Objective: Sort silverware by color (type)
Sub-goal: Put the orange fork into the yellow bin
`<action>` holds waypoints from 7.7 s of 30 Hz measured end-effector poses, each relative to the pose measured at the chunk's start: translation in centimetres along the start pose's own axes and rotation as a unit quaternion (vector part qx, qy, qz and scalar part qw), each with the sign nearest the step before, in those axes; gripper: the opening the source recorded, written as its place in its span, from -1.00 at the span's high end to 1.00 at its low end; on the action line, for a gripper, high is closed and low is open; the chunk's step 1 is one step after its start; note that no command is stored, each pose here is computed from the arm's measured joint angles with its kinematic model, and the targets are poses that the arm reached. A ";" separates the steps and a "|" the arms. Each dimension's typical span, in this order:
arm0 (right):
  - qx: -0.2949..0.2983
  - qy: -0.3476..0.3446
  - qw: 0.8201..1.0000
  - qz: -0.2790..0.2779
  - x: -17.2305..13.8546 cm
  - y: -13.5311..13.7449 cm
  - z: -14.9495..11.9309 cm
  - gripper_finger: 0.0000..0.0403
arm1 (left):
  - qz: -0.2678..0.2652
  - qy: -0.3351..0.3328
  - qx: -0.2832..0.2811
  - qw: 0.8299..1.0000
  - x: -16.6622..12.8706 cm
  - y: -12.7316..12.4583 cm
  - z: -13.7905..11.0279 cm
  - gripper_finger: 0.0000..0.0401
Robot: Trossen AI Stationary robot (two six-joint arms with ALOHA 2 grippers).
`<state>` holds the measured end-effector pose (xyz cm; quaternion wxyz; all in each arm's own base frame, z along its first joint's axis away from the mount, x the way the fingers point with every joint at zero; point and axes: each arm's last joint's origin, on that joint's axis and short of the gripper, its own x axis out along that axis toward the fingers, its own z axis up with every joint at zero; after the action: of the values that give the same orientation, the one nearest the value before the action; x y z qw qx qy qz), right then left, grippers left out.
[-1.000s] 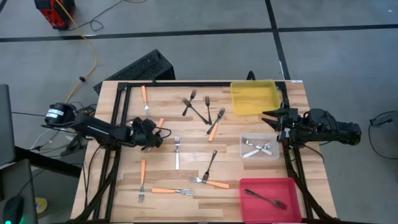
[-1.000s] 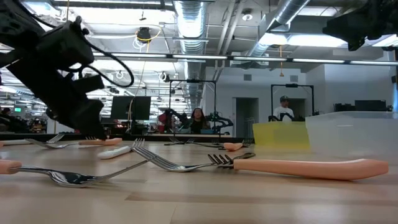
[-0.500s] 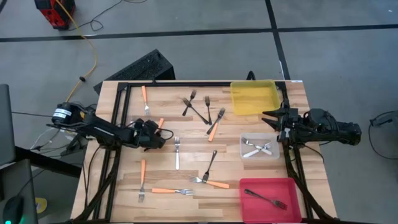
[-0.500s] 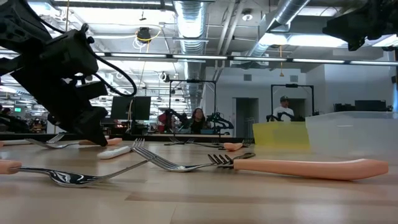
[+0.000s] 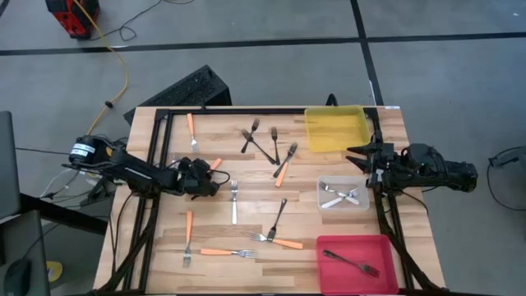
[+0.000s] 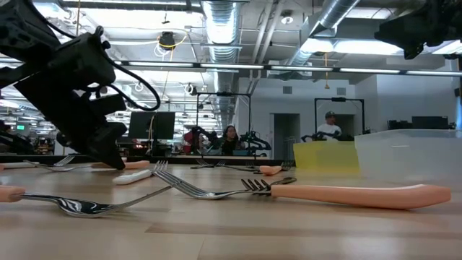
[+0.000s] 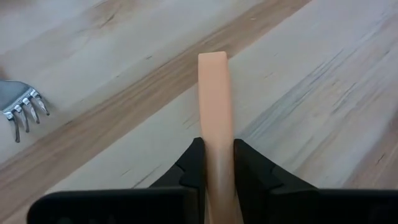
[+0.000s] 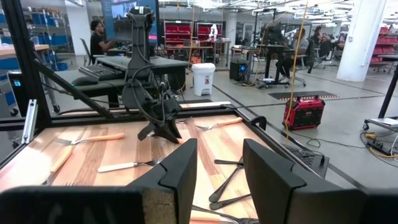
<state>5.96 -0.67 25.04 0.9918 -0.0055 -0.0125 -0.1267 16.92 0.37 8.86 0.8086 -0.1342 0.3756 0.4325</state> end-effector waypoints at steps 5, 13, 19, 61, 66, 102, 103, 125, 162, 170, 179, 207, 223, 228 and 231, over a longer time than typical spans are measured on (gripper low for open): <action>0.000 0.000 1.000 0.000 0.0 0.0 0.0 0.23 | -0.006 -0.009 0.034 0.999 -0.4 -1.1 1.5 0.82; 0.000 0.001 1.000 0.000 0.0 0.0 0.0 0.23 | -0.025 -0.044 0.042 0.998 -1.2 -2.8 4.0 0.82; 0.000 0.001 1.000 0.000 0.0 0.0 0.0 0.23 | -0.025 -0.070 0.040 0.996 -1.5 -3.3 4.9 0.82; 0.003 0.003 1.000 0.000 0.0 0.0 -0.1 0.23 | -0.278 -0.351 0.008 0.894 -9.1 -3.5 12.2 0.80; 0.003 0.003 1.000 0.000 0.0 0.0 -0.1 0.23 | -0.311 -0.388 0.004 0.868 -9.9 -3.2 12.5 0.80; 0.100 -0.050 0.993 -0.047 1.8 0.1 -2.4 0.23 | -0.407 -0.490 0.053 0.769 -12.0 -3.2 13.6 0.79; 0.108 -0.056 0.992 -0.045 1.9 0.1 -2.4 0.23 | -0.408 -0.494 0.055 0.766 -12.1 -3.2 13.6 0.79; 0.041 -0.075 0.995 -0.057 9.1 1.7 -3.5 -0.29 | -0.453 -0.521 0.013 0.723 -7.1 -5.0 14.4 0.79; 0.033 -0.030 0.992 0.122 25.4 4.9 0.1 -0.53 | -0.460 -0.482 0.017 0.745 -3.5 -7.2 14.1 0.79; 0.034 -0.053 0.988 0.140 25.9 5.1 1.6 -0.57 | -0.446 -0.485 0.022 0.752 -3.4 -7.1 14.1 0.79; 0.029 -0.024 0.989 0.141 26.5 5.3 2.2 -0.52 | -0.438 -0.491 0.022 0.753 -3.5 -7.1 14.1 0.79; 0.017 -0.001 0.991 0.132 26.5 5.3 1.8 0.53 | -0.442 -0.487 0.019 0.753 -3.5 -7.1 14.1 0.79; 0.017 0.009 0.993 0.113 26.6 5.2 1.5 0.53 | -0.440 -0.454 -0.007 0.775 -3.0 -7.2 13.9 -0.06; 0.018 0.015 0.994 0.111 26.6 5.1 1.4 0.53 | -0.441 -0.450 -0.007 0.777 -3.0 -7.3 13.8 -0.18; 0.017 0.022 0.994 0.103 26.6 5.1 1.3 0.53 | -0.445 -0.440 -0.014 0.780 -2.9 -7.3 13.8 -0.19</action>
<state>32.93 -2.39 27.00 0.9996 0.0133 0.0075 -0.0240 28.55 1.82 19.52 0.9865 -0.0928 -0.1282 0.0416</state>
